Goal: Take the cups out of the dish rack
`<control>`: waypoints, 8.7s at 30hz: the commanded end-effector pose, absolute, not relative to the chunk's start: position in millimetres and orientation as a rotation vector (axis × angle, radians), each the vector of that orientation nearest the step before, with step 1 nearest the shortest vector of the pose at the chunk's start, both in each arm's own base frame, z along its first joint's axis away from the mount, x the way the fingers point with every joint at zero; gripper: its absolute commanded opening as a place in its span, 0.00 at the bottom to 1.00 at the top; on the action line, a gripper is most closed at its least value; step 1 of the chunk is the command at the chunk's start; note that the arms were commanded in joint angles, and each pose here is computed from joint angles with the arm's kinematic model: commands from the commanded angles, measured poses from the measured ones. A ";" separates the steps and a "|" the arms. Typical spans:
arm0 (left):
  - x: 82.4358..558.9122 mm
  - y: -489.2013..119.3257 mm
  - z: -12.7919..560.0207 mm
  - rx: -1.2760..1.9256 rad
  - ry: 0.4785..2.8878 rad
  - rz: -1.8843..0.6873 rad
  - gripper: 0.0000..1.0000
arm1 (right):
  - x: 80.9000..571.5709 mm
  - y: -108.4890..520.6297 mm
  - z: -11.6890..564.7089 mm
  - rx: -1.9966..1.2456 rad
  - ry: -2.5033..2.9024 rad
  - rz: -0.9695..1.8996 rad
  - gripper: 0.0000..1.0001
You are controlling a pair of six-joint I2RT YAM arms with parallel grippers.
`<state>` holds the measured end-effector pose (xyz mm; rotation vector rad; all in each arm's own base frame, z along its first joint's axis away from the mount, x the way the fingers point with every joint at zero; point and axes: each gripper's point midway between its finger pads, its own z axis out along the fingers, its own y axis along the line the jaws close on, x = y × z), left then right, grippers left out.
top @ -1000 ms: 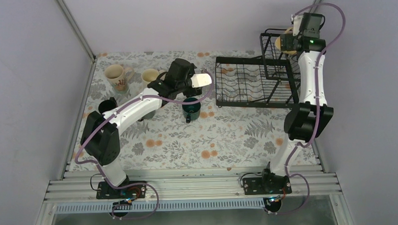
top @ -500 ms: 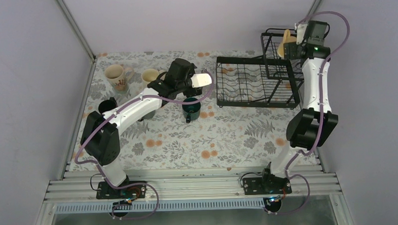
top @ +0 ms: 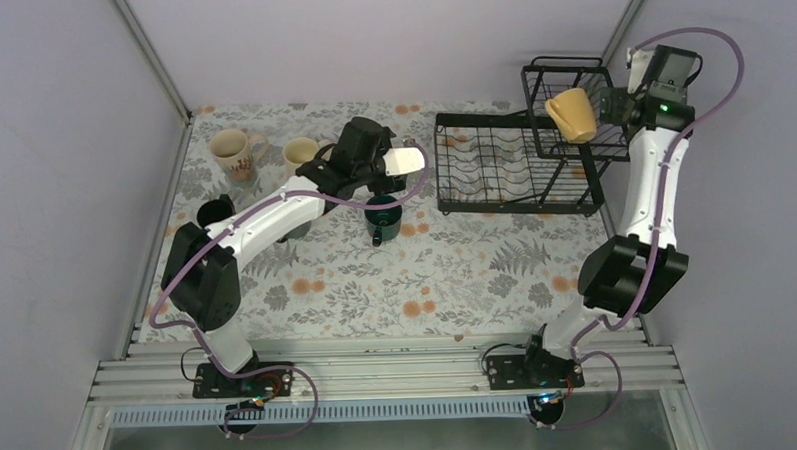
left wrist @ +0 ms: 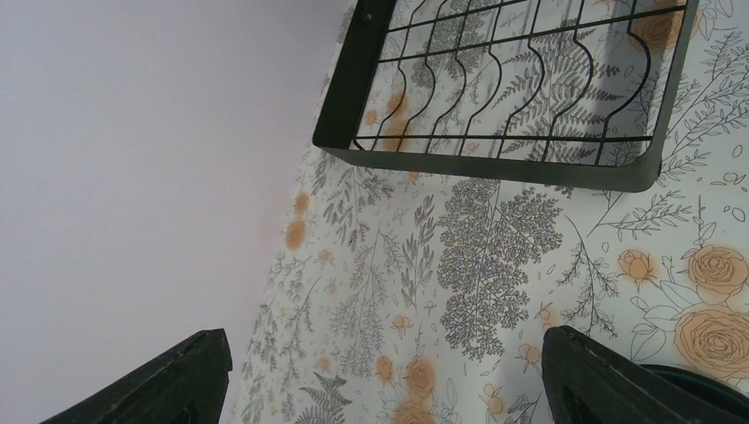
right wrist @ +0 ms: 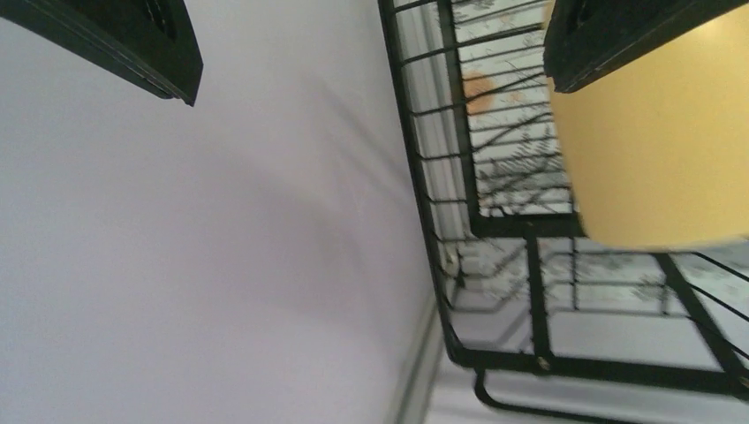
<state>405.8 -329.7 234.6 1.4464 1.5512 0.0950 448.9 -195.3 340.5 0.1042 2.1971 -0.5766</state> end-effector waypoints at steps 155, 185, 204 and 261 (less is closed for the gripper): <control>255.2 -332.7 365.4 1.663 0.777 -1.345 0.37 | 206.1 265.1 409.7 -1.476 1.540 1.212 0.03; 280.3 -345.0 351.0 1.832 0.853 -1.049 0.02 | 243.8 263.6 402.2 -1.402 1.686 1.017 0.88; 477.4 -285.3 264.0 1.846 1.499 -0.133 0.02 | 323.8 159.8 365.8 -0.998 1.991 0.294 1.00; 508.8 -285.5 100.9 2.053 1.611 -0.202 0.02 | 297.6 155.5 348.8 -0.981 1.944 0.494 1.00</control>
